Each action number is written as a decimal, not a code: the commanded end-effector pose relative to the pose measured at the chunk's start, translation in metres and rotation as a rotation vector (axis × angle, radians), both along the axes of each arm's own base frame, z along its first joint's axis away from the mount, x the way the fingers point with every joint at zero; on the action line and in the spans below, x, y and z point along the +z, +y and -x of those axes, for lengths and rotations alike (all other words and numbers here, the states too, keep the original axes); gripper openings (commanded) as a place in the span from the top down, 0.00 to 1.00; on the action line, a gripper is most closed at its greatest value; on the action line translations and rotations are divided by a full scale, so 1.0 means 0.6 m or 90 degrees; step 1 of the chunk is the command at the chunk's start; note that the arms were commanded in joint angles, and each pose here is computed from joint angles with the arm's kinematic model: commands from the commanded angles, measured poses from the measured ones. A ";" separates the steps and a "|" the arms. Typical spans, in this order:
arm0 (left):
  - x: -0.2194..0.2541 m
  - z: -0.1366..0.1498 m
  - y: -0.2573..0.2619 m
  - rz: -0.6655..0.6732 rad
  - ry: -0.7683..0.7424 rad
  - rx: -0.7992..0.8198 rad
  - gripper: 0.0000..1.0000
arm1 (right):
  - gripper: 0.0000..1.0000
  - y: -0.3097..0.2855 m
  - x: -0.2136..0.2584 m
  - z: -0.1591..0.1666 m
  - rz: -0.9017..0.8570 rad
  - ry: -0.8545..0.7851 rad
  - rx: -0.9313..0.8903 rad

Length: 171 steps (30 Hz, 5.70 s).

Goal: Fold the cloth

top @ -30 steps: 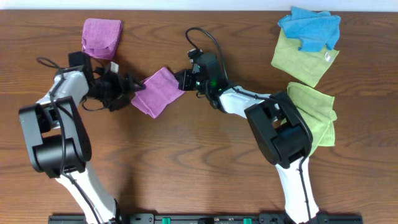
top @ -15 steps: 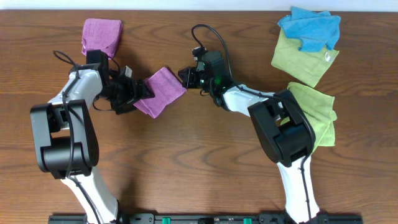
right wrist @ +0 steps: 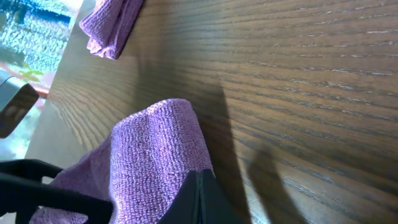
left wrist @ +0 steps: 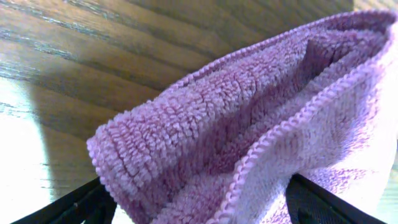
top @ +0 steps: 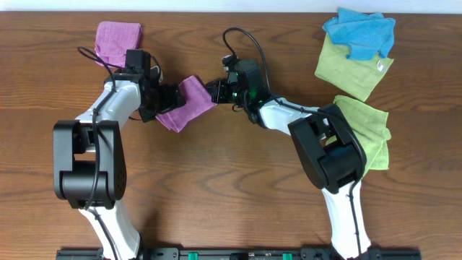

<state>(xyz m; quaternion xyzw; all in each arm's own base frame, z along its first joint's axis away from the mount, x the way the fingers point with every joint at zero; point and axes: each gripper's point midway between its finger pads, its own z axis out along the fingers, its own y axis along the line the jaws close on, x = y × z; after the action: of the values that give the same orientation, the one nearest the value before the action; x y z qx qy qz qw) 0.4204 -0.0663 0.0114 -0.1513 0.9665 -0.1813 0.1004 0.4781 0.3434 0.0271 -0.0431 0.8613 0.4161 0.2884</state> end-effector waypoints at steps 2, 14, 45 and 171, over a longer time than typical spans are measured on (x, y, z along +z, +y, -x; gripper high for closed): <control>-0.066 0.039 -0.008 0.023 0.086 0.040 0.16 | 0.98 -0.003 -0.002 -0.009 -0.009 0.004 0.000; -0.056 0.042 -0.032 0.088 0.107 0.067 0.28 | 0.98 -0.021 0.001 -0.018 -0.019 0.009 -0.001; 0.270 -0.257 0.120 0.053 -0.310 0.173 0.94 | 0.98 -0.205 0.102 -0.047 0.195 -0.056 -0.072; 0.428 -0.052 0.221 -0.084 -0.273 0.152 0.05 | 0.01 -0.465 0.475 0.258 0.584 -0.153 -0.240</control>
<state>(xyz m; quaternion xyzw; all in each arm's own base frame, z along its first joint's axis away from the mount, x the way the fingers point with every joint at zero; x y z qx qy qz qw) 0.4525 0.0673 0.2592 -0.2131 0.9121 -0.1295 0.3255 0.3233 0.0639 0.3056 -0.0506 0.9128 -0.0662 0.3998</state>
